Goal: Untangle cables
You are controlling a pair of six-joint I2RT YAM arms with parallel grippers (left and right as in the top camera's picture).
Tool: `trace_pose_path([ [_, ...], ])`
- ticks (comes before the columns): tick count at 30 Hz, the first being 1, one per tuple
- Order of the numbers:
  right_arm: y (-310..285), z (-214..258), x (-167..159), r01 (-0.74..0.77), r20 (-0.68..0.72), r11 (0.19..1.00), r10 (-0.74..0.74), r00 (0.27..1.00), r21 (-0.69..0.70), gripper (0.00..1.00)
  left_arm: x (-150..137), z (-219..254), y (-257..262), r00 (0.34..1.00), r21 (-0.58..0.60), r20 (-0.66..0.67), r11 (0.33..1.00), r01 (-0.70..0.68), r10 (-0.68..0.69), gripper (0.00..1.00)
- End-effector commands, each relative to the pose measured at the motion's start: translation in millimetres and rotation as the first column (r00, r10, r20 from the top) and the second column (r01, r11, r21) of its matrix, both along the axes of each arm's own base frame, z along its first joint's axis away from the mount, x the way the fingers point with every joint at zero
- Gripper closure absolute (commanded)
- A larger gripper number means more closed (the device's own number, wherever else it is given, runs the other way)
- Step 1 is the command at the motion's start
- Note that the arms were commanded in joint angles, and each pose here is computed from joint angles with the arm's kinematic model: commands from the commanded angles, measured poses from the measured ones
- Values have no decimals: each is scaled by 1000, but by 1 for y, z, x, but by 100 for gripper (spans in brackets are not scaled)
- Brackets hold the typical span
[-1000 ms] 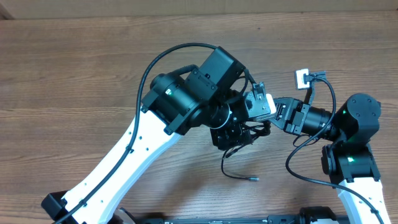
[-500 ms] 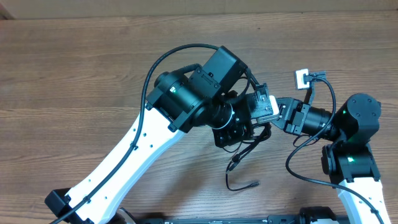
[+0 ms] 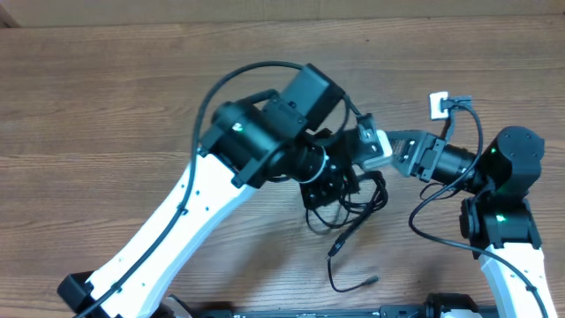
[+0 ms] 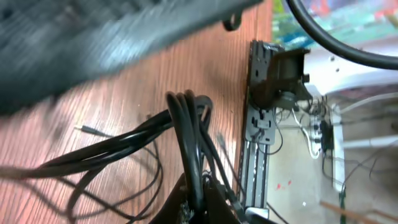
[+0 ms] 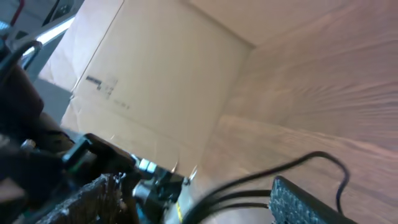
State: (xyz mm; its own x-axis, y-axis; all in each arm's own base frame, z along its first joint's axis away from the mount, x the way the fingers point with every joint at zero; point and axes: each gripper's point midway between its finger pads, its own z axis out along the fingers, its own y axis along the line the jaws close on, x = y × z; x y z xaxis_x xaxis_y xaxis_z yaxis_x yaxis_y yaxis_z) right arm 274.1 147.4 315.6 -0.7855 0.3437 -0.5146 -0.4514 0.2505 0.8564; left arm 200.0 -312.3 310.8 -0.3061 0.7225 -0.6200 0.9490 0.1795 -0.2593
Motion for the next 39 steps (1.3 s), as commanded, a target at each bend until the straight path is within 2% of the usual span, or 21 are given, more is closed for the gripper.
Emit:
trace_pose_path([
  [1, -9, 5, 3, 25, 68, 999, -23, 997, -23, 25, 9, 29, 19, 992, -54, 6, 991, -123, 124, 96],
  [7, -5, 6, -8, -45, 187, 996, 58, 981, -72, 27, 34, 37, 41, 958, -83, -79, 956, -282, 276, 96],
  [13, 0, 8, -22, -126, 300, 985, 156, 941, -118, 30, 35, 52, 45, 957, -175, -162, 947, -269, 242, 96],
  [18, 2, 8, -27, -144, 350, 980, 185, 918, -140, 32, 26, 61, 40, 975, -238, -163, 953, -190, 153, 96],
  [22, 2, 8, -28, -149, 386, 976, 200, 901, -157, 34, 26, 62, 39, 976, -246, -158, 951, -186, 150, 96],
  [28, 2, 8, -28, -148, 393, 976, 201, 898, -160, 44, 27, 66, 36, 979, -265, -151, 948, -176, 139, 96],
  [34, 3, 9, -32, -170, 394, 973, 220, 892, -158, 49, 31, 71, 33, 980, -294, -144, 940, -173, 136, 96],
  [39, 3, 9, -33, -174, 393, 972, 223, 892, -158, 64, 31, 71, 32, 980, -294, -145, 940, -173, 135, 96],
])
